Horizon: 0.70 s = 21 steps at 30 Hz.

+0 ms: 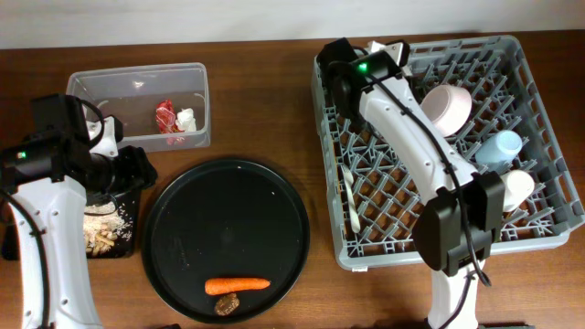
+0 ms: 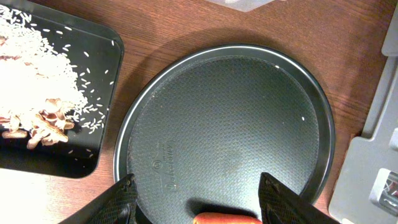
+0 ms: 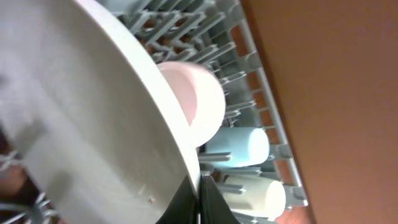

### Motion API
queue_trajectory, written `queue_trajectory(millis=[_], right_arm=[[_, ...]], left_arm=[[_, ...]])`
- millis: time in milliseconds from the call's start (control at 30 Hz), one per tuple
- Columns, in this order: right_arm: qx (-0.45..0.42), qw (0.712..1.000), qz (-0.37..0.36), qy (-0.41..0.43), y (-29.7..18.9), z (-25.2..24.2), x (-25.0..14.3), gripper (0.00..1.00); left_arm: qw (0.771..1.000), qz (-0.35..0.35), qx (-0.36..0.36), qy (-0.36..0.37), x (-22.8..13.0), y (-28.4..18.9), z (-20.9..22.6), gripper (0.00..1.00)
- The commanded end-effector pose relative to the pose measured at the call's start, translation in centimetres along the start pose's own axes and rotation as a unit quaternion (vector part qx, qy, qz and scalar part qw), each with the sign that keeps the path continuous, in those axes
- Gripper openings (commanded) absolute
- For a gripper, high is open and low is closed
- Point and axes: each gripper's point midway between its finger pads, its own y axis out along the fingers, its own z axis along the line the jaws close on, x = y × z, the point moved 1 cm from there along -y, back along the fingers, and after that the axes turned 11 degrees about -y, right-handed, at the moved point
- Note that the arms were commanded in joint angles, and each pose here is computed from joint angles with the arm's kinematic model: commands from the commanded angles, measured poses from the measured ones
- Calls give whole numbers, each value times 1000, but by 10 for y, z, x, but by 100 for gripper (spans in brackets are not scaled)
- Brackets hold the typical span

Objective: Sort waste into correct bins and load items into the dishwasher rack
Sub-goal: 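Release the plate and move the right gripper to the rack's back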

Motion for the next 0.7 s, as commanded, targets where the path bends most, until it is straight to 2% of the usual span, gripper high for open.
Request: queue_trajectory(millis=[0,100,133,200,233,300,400,567,633,667], right_arm=[[90,996,13,-11,-19,43,-10,4],[138,990,8,-33,-44,71,-16,6],[146,988,2,-41,-52,79,-18,17],[152,987,-10,-56,-66,89,-20,46],[155,986,-14,-61,-70,92,-21,56],[157,985,-19,-73,-79,96,-25,64],[168,982,-18,-81,-89,96,-30,64],[257,964,-34,-58,-124,74,-31,69],[340,931,-58,-119,-152,75,-36,70],[406,892,-79,-182,-174,80,-45,73]], left_arm=[[1000,-1,-6,-7,1,-1,-2,62],[1000,-2,-6,-7,1,-1,-2,62],[1000,-2,-6,-6,1,-1,-2,62],[1000,-2,-6,-7,1,-1,-2,62],[1000,-2,-6,-7,1,-1,-2,62],[1000,-2,-6,-7,1,-1,-2,62],[1000,-2,-6,-6,1,-1,-2,62],[1000,-2,-6,-6,1,-1,-2,62],[1000,-2,-6,-6,1,-1,-2,62],[1000,-2,-6,-6,1,-1,-2,62]])
